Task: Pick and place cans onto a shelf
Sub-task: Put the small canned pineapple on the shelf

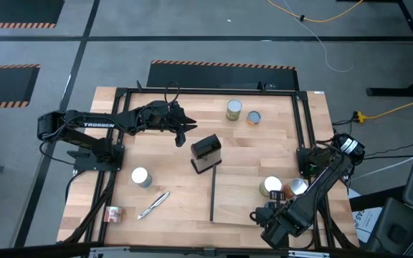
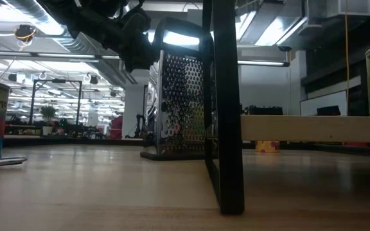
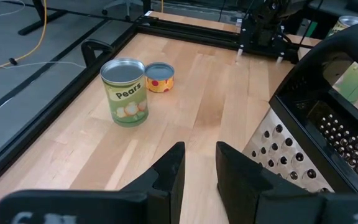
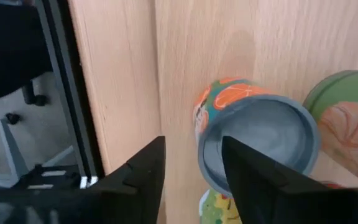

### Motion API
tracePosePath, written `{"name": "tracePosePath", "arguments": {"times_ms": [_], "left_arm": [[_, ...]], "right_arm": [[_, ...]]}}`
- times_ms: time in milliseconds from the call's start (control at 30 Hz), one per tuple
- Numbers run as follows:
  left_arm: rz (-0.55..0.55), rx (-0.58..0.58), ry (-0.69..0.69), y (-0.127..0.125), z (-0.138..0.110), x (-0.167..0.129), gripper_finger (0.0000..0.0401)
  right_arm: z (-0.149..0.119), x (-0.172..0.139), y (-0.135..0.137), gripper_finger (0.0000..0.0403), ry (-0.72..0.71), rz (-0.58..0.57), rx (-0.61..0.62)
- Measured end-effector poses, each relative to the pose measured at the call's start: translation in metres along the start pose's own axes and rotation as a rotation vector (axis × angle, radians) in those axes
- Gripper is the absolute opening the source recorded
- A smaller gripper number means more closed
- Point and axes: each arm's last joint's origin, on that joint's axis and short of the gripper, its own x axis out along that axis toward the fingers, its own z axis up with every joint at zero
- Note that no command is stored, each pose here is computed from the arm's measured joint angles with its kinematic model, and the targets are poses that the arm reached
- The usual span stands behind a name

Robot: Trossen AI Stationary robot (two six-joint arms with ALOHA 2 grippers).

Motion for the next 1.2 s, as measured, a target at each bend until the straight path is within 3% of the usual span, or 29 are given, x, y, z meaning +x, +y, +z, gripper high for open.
{"name": "tracePosePath", "arguments": {"times_ms": [400, 533, 800, 967, 1200], "left_arm": [[0.000, 0.000, 0.000, 0.000, 0.000, 0.000, 0.0084], [0.001, 0.000, 0.001, 0.000, 0.000, 0.000, 0.0084], [0.001, 0.000, 0.000, 0.000, 0.000, 0.000, 0.0084], [0.000, 0.000, 0.000, 0.000, 0.000, 0.000, 0.0084], [0.000, 0.000, 0.000, 0.000, 0.000, 0.000, 0.0084]], "right_arm": [[0.012, -0.056, 0.006, 0.0163, -0.221, -0.060, -0.059], [0.017, -0.083, 0.008, 0.0163, -0.338, -0.052, -0.033], [0.038, -0.114, 0.008, 0.0163, -0.606, -0.074, -0.110], [0.060, -0.129, -0.009, 0.0163, -0.682, -0.150, -0.139], [0.101, -0.149, -0.062, 0.0163, -0.650, -0.230, -0.200]]}}
